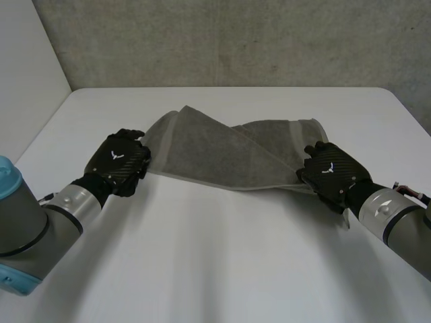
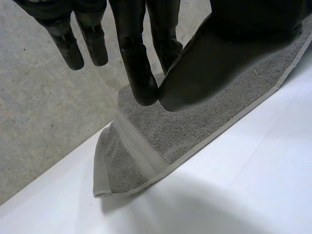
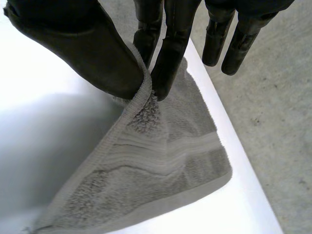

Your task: Fold the towel.

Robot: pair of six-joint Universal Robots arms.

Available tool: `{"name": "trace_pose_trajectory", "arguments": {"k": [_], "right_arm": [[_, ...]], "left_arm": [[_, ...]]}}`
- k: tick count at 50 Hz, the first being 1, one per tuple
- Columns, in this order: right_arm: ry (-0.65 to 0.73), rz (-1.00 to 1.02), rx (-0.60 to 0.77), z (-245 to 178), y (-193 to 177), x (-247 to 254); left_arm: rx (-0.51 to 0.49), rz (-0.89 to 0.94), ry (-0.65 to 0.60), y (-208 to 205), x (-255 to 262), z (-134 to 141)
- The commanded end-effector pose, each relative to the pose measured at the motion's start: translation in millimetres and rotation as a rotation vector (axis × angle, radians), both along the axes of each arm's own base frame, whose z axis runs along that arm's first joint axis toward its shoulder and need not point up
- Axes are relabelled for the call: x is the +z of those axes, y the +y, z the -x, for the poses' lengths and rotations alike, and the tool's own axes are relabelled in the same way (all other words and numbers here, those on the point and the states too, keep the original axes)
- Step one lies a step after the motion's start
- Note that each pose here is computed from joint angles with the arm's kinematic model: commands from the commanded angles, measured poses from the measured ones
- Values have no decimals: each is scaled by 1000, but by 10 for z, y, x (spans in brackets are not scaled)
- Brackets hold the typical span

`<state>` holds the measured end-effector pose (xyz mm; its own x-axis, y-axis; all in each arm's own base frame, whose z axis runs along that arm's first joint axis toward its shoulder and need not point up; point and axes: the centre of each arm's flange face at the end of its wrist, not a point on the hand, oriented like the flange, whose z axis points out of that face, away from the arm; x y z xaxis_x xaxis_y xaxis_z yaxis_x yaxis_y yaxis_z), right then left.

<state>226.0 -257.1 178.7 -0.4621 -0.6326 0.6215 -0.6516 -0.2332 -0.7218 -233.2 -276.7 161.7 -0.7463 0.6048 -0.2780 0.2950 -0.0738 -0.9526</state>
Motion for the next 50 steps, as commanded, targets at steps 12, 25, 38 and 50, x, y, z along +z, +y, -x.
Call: {"name": "trace_pose_trajectory", "arguments": {"k": [12, 25, 38, 50], "right_arm": [[-179, -155, -41, -113, 63, 89], [-191, -173, -21, -88, 299, 381], [-387, -131, -16, -60, 480, 930], [-402, -156, 8, -76, 617, 1052]], "left_arm": [[-61, -6, 8, 174, 52, 188], [-36, -38, 9, 201, -70, 309], [-91, -153, 140, 346, -135, 590], [9, -137, 136, 251, -301, 743]]}}
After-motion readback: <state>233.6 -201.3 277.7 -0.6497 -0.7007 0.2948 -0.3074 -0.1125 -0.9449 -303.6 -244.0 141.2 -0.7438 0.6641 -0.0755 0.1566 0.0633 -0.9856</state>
